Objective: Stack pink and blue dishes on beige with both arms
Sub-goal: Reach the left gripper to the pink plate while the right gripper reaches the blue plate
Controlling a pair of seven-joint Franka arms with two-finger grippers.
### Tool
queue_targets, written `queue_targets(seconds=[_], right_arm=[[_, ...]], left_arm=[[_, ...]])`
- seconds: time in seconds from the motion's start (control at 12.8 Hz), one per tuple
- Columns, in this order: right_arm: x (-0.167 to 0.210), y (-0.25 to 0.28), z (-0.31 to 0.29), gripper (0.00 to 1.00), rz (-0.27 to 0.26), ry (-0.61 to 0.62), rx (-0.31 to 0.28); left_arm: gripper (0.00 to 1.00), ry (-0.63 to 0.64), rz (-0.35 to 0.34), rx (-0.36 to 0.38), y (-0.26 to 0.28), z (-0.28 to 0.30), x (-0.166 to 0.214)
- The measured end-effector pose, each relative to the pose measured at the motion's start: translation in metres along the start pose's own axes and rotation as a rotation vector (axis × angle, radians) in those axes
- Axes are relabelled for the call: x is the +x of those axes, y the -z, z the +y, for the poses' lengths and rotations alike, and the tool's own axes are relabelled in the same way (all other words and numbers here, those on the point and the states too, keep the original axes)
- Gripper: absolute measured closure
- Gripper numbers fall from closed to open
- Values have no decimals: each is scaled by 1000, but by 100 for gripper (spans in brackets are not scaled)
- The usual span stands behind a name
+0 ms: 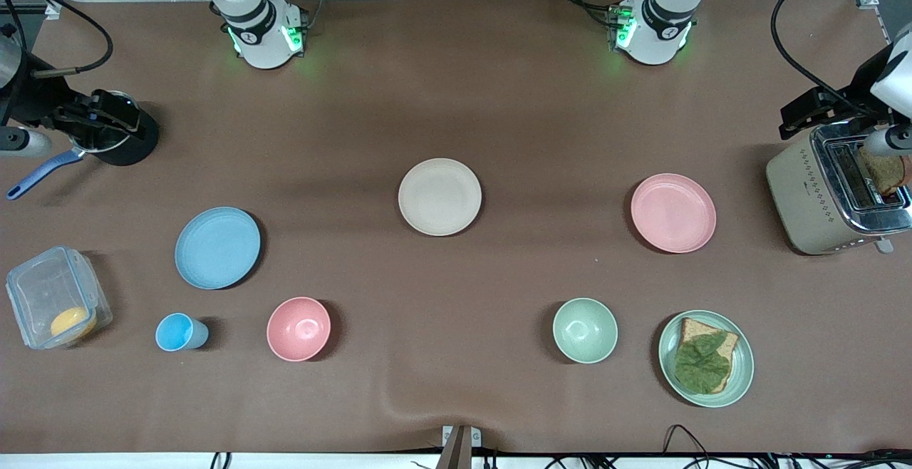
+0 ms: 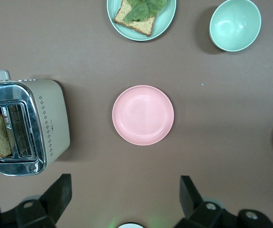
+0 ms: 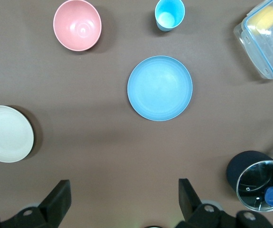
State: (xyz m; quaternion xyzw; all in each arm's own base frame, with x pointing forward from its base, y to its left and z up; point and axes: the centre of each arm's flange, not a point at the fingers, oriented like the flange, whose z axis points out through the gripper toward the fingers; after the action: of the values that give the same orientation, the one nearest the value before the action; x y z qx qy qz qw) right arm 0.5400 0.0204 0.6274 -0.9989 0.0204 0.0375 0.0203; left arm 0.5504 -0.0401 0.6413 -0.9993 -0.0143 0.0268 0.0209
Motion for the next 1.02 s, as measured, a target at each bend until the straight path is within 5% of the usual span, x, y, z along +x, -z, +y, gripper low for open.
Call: queue_targets(seconds=[0.39,0.62,1.02], right_arm=[[0,0,2,0,0,3,0],[9,-16,3,0,-25,-2,-3],[93,-165,69,0,-152,-113,-18]], left_arm=[[0,3,-8,1,-3,-1,0],[0,7,-79,4,-43,-4,11],[0,36,-67,-1,-185,-21,39]])
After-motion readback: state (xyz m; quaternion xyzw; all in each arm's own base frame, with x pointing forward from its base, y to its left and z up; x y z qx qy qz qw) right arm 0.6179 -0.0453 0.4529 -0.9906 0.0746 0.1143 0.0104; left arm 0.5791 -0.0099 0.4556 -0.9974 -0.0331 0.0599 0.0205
